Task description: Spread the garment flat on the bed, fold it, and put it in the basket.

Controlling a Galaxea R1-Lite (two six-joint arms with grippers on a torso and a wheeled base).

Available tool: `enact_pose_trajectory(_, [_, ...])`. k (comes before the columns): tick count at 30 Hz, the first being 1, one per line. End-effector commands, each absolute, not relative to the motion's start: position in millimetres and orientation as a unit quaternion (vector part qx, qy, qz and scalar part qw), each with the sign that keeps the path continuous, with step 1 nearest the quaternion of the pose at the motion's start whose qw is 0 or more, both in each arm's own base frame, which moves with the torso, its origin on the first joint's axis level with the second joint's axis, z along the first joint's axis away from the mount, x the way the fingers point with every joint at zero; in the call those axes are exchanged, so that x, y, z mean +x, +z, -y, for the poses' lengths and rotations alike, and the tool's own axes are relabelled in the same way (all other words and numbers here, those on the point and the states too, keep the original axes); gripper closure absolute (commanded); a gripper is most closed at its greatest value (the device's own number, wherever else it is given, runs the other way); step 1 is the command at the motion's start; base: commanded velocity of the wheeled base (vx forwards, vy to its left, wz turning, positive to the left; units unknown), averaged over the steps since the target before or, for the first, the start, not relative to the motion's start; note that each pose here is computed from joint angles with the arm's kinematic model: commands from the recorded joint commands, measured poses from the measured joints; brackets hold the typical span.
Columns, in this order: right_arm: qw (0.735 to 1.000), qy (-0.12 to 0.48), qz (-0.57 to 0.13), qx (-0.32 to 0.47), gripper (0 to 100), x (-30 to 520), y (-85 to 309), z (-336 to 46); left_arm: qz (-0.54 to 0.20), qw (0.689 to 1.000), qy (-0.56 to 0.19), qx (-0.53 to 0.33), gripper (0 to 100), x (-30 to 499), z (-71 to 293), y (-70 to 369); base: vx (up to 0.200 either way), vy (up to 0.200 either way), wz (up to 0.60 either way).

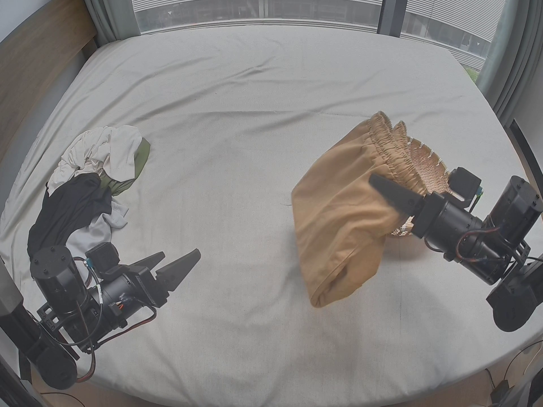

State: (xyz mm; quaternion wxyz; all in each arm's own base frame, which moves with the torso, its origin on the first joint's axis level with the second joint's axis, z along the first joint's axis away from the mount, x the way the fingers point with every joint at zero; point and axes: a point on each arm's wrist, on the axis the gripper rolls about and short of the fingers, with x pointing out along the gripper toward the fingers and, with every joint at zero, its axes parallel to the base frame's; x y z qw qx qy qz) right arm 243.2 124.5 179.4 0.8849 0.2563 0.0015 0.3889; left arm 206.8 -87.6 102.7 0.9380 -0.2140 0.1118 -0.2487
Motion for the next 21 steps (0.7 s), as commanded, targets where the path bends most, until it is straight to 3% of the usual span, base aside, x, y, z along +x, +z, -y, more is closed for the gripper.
enact_pose_trajectory(1, [0.901,0.350,0.029,0.254,100,253.1,189.3,-100.0,-0.120,0.937,-0.250,-0.212,0,207.4,89.4,99.4,0.000,0.000,0.00])
enact_pose_trajectory(10, [0.917,0.309,0.065,0.244,100,276.0,198.8,-77.9,-0.121,0.935,-0.256,-0.212,0,206.1,92.2,99.4,0.000,0.000,0.00])
enact_pose_trajectory(21, [0.937,0.251,0.034,0.240,100,309.3,167.4,-53.2,-0.122,0.935,-0.256,-0.211,0,205.4,91.9,99.3,0.000,0.000,0.00])
